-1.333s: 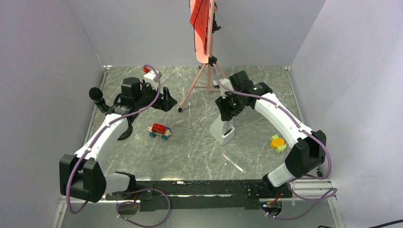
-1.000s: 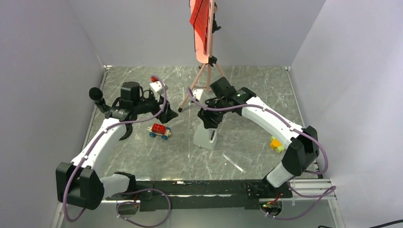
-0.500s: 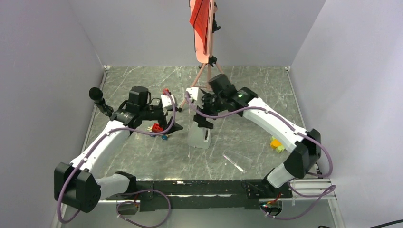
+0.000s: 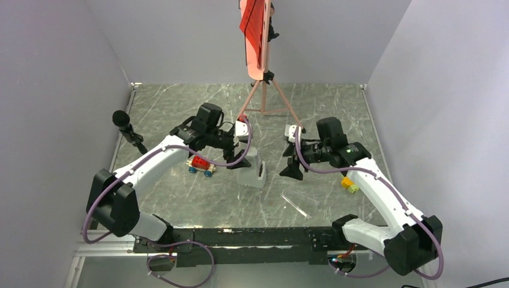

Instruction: Pack up the instrument practice props

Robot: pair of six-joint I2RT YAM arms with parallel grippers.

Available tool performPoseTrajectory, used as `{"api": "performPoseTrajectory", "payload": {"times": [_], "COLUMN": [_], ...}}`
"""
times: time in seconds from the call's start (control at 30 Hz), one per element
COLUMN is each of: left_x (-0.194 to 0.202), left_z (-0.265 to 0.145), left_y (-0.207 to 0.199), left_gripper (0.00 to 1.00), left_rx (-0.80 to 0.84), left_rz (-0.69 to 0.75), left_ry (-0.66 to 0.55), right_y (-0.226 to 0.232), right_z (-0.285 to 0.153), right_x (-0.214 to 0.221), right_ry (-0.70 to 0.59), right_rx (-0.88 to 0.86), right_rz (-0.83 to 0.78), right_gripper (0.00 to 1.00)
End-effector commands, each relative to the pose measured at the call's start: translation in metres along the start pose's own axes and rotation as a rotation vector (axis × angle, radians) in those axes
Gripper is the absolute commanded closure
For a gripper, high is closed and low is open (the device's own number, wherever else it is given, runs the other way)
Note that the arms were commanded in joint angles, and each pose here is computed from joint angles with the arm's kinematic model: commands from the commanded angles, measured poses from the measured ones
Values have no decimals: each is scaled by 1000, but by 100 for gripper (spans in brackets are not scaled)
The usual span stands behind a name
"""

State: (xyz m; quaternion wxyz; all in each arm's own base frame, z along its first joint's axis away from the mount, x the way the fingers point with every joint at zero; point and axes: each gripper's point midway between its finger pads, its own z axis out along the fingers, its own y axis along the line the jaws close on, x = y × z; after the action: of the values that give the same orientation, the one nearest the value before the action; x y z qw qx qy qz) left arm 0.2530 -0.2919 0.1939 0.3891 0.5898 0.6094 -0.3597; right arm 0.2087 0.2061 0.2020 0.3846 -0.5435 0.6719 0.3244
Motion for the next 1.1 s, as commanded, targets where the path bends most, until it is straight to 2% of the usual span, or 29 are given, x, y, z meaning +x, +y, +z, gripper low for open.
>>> {"api": "performPoseTrajectory", "payload": {"times": [0.0,0.37,0.5,0.63,0.83,1.07], "left_x": [-16,-10,-5,2,8,10], "left_z": [-1,2,1,1,3,4], "left_y": [11,13,12,11,10,9], "left_gripper": [2,30,47,58,84,93], "left_rx": [0,35,38,35,28,27], "left_rz": [87,112,115,111,111,107], "left_ry": [11,56,70,88,105,112], "right_y": [3,-23,-27,-29,-31,-22], "right_z": [14,50,60,68,74,81], "right_x": [-10,-21,-18,-12,-12,-4], "right_ry": [-135,-189,-176,-162,-154,-122], "right_rx": [-47,-56,-58,-56,-56,-95], "right_rz": [-65,-89,-71,-61,-67,-114], "right_gripper": [29,42,45,48,51,52]}}
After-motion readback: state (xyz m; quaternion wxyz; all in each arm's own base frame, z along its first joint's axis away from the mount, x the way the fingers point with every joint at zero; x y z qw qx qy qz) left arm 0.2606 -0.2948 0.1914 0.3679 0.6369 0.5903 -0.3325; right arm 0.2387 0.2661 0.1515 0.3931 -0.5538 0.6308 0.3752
